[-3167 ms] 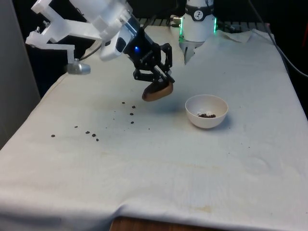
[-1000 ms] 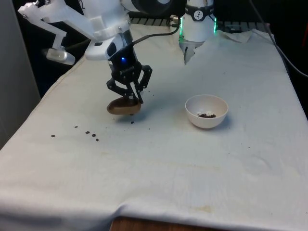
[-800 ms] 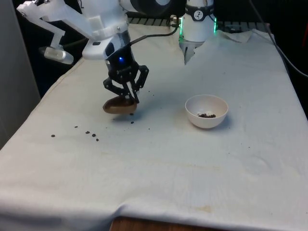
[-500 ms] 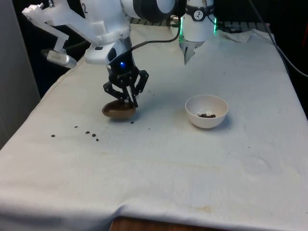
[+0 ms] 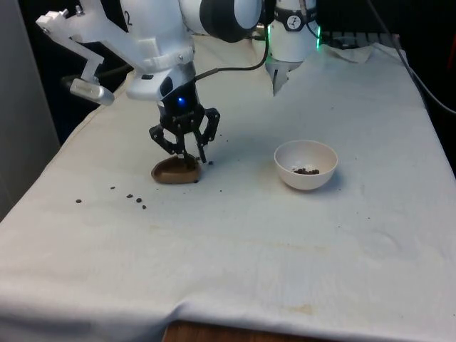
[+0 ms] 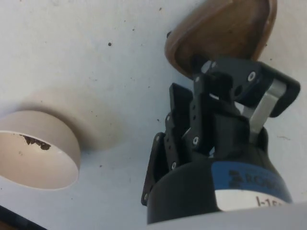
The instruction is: Pour the coffee beans from the cup into the bowl.
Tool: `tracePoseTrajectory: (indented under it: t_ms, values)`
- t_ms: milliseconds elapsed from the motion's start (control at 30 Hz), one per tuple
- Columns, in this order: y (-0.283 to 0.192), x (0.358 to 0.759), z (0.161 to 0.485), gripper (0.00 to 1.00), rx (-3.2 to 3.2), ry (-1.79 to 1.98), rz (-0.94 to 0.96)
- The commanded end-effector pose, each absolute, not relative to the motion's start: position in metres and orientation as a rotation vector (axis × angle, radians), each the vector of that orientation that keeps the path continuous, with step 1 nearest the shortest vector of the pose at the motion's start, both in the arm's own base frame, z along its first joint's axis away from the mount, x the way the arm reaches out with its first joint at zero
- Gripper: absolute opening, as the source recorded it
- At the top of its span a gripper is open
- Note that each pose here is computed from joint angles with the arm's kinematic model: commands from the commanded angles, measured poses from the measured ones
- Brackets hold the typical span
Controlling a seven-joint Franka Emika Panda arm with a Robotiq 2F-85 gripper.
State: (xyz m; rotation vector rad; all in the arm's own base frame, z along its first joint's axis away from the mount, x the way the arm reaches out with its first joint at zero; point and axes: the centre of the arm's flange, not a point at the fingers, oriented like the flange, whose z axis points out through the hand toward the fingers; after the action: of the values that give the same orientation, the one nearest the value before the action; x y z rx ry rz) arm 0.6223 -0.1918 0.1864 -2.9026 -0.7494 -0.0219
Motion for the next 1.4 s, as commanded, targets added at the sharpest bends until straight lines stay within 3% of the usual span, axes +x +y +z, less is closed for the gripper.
tracePoseTrajectory:
  t_ms: [0, 33, 133, 233, 333, 367, 433, 1367]
  values:
    - [-0.192, 0.622, 0.186, 0.31, -2.903, -0.749, -0.022]
    - [-0.192, 0.622, 0.188, 0.31, -2.900, -0.750, -0.035]
    - [-0.191, 0.622, 0.188, 0.47, -2.899, -0.750, -0.037]
    - [-0.191, 0.622, 0.188, 0.70, -2.899, -0.750, -0.037]
    - [-0.192, 0.623, 0.187, 0.86, -2.901, -0.747, -0.026]
    - [-0.191, 0.622, 0.188, 0.86, -2.899, -0.750, -0.037]
    - [-0.191, 0.623, 0.199, 1.00, -2.903, -0.750, -0.036]
    - [-0.169, 0.620, 0.277, 1.00, -2.889, -0.768, -0.033]
